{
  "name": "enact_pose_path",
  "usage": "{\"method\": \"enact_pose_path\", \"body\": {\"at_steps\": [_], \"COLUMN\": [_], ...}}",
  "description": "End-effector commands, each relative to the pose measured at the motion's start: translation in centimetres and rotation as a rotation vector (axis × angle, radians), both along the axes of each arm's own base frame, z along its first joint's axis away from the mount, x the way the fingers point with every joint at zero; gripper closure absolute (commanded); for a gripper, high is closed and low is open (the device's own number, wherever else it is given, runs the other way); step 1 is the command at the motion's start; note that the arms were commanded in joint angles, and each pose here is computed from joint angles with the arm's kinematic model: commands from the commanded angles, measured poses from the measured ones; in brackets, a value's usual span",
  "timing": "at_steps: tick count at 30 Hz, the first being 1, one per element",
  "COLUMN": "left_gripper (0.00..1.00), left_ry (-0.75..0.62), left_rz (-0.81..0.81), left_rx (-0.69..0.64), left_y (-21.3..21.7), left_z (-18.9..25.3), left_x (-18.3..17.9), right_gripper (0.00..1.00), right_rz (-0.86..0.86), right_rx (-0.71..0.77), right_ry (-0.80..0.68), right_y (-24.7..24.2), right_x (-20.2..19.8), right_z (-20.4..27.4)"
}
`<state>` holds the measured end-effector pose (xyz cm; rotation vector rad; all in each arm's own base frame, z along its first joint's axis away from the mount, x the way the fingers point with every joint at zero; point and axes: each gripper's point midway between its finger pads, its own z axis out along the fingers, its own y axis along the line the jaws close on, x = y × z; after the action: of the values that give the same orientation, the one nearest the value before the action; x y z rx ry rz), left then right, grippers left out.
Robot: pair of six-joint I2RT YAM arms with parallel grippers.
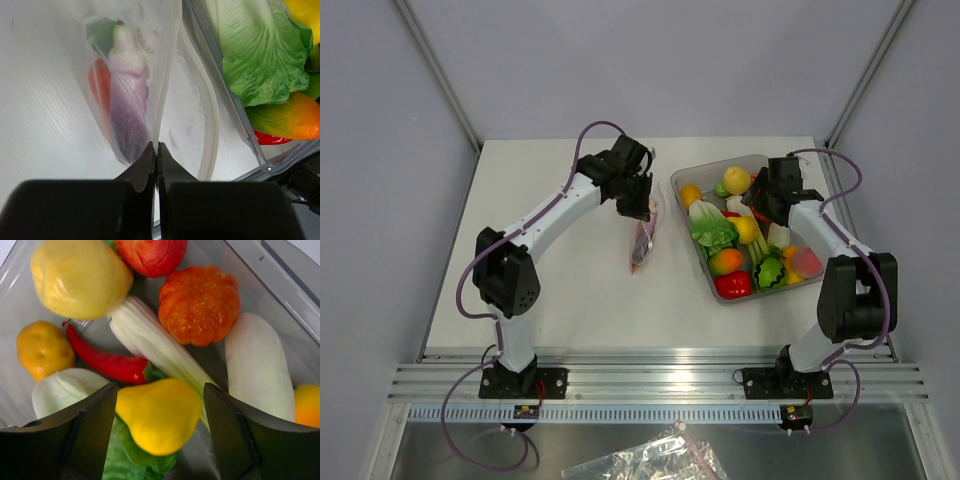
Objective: Place the food in the zip-top bag and seal the zipper
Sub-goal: Pick up the fake vegetable from the bin.
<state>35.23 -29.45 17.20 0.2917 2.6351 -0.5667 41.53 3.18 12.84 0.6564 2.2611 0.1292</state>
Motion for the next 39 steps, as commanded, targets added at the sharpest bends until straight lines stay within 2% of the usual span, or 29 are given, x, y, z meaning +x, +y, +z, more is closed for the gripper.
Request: {"method": "enact_pose_path", "body": {"at_steps": [1, 4, 6, 13, 16, 26, 29, 32, 33, 36, 39], "left_gripper": [1.00, 1.00, 1.00, 1.00, 1.00, 1.00, 1.00, 1.00, 1.00, 1.00, 1.00], "left_ry": [-0.057, -0.055, -0.053, -0.043, -0.028, -0.025, -0.022, -0.019, -0.018, -0.020, -0.018], "left_rz": [-0.011, -0.018, -0.023, -0.037, -0.047, -0.057, -0.061, -0.062, -0.059, -0.060, -0.062], "left_rx": [-0.012, -0.010, -0.011, -0.020, -0.015, 0.001, 0.006, 0.012, 0.015, 0.012, 0.009], "left_y": [-0.3, -0.3, -0.3, -0.5, -0.6, -0.3, -0.3, -0.1, -0.1, -0.1, -0.3], "left_z": [1.1, 1.1, 1.2, 0.7, 0.1, -0.2, -0.4, -0.5, -0.6, -0.6, -0.8], "left_x": [0.6, 0.4, 0.3, 0.0, -0.2, -0.6, -0.7, -0.8, -0.8, -0.9, -0.8], "right_gripper": [0.23, 0.23, 0.23, 0.24, 0.25, 0.23, 0.24, 0.35, 0.47, 0.65, 0.69], "right_rz": [-0.017, -0.029, -0.083, -0.217, -0.306, -0.347, -0.338, -0.338, -0.338, -0.329, -0.321], "right_rx": [0.017, 0.036, 0.027, 0.116, 0.177, 0.265, 0.312, 0.303, 0.294, 0.266, 0.239], "right_ry": [-0.112, -0.169, -0.126, -0.163, -0.164, -0.117, -0.147, -0.158, -0.160, -0.203, -0.214], "right_y": [-0.7, -0.8, -2.0, -3.4, -5.7, -5.0, -4.5, -4.6, -4.6, -5.0, -5.3], "right_x": [4.2, 6.9, 7.5, 9.7, 10.6, 13.9, 14.7, 14.9, 14.6, 14.3, 12.9], "right_z": [2.6, 3.4, 2.1, 1.7, 0.7, -3.7, -4.2, -3.9, -3.9, -2.1, -0.9]}}
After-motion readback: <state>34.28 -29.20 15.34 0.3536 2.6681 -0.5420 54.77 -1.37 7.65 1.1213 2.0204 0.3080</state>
